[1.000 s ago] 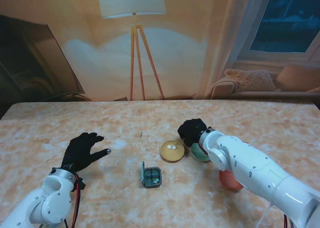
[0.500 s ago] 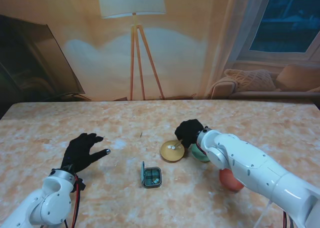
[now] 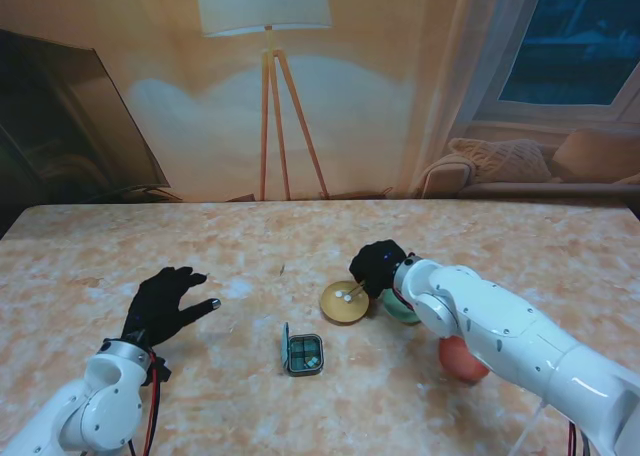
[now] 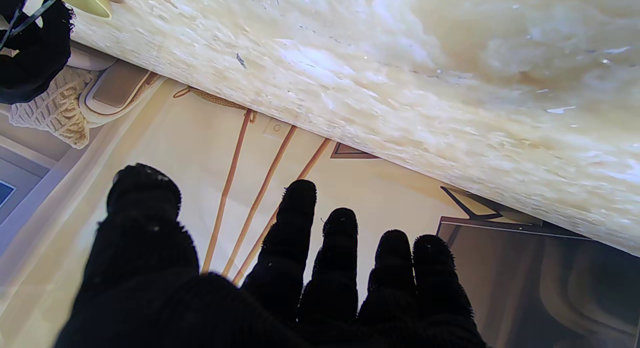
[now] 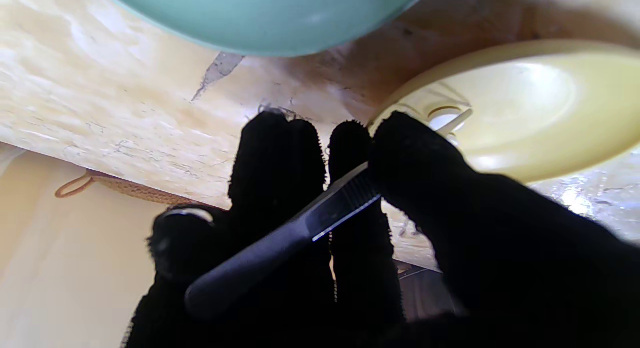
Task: Refill the pill box with tweezers
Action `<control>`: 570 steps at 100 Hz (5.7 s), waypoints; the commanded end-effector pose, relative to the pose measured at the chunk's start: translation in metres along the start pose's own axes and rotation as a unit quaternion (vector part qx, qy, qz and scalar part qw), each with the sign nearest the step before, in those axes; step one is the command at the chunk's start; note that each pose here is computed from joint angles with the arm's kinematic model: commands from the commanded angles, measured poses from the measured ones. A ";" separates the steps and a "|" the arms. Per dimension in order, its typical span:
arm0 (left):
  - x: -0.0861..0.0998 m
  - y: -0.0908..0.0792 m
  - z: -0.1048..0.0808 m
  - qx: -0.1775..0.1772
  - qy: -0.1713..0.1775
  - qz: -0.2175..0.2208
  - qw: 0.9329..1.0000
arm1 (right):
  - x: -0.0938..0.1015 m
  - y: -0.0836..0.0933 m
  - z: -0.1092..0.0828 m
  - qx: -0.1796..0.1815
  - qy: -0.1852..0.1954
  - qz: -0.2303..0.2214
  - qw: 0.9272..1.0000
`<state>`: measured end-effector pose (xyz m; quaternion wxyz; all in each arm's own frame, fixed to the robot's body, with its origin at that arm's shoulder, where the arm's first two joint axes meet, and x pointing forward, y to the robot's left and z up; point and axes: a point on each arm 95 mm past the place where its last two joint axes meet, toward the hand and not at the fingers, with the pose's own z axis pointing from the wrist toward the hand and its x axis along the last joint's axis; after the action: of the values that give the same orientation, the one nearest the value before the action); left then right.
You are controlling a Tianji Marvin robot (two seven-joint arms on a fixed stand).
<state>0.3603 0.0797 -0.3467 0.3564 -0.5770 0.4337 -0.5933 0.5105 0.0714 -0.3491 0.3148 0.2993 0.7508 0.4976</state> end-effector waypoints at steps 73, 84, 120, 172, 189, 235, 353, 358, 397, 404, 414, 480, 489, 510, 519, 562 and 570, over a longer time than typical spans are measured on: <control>-0.001 0.004 -0.001 -0.005 0.000 -0.002 1.000 | 0.006 -0.006 0.000 -0.007 -0.001 0.020 1.000; -0.001 0.005 -0.001 -0.008 -0.001 -0.003 1.000 | 0.005 -0.006 0.000 -0.010 0.000 0.022 1.000; -0.002 0.004 -0.001 -0.010 -0.001 0.000 1.000 | 0.008 0.000 -0.006 -0.028 0.002 0.036 0.999; 0.001 -0.001 0.002 -0.010 0.002 0.007 1.000 | 0.050 0.012 -0.022 -0.068 0.051 0.100 0.991; 0.002 0.000 0.003 -0.010 0.003 0.008 1.000 | 0.064 0.007 -0.025 -0.072 0.067 0.119 0.988; 0.001 0.000 0.002 -0.007 0.004 0.009 1.000 | 0.083 -0.008 -0.030 -0.056 0.093 0.143 0.984; 0.000 0.004 -0.001 -0.008 -0.003 -0.002 1.000 | 0.077 -0.007 -0.029 -0.020 0.085 0.146 0.985; 0.000 0.004 -0.001 -0.009 -0.003 -0.002 1.000 | 0.075 -0.005 -0.030 -0.022 0.081 0.146 0.986; 0.001 0.004 0.002 -0.012 0.002 0.000 1.000 | 0.047 -0.001 -0.033 -0.029 0.024 0.137 0.990; 0.001 0.004 0.002 -0.013 0.002 0.001 1.000 | 0.041 -0.002 -0.032 -0.029 0.013 0.130 0.991; 0.001 0.004 0.002 -0.014 0.003 0.001 1.000 | 0.034 -0.004 -0.030 -0.029 -0.004 0.125 0.992; -0.001 0.005 0.001 -0.018 -0.002 0.003 1.000 | 0.011 -0.005 -0.007 -0.027 -0.050 0.054 0.997; -0.001 0.006 0.000 -0.018 -0.003 0.001 1.000 | 0.010 -0.004 -0.004 -0.026 -0.054 0.047 0.997; -0.002 0.006 0.000 -0.019 -0.004 0.000 1.000 | 0.008 -0.005 0.001 -0.020 -0.060 0.040 0.997; -0.002 0.006 -0.001 -0.020 -0.005 0.000 1.000 | 0.008 -0.005 0.003 -0.015 -0.061 0.036 0.997; -0.003 0.006 -0.002 -0.021 -0.006 -0.001 1.000 | 0.011 -0.008 0.012 -0.008 -0.056 0.035 0.998; -0.003 0.007 -0.002 -0.021 -0.007 -0.002 1.000 | 0.012 -0.008 0.012 -0.009 -0.056 0.035 0.998</control>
<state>0.3604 0.0810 -0.3517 0.3513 -0.5840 0.4407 -0.5842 0.5141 0.0786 -0.3588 0.3491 0.3495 0.7121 0.4989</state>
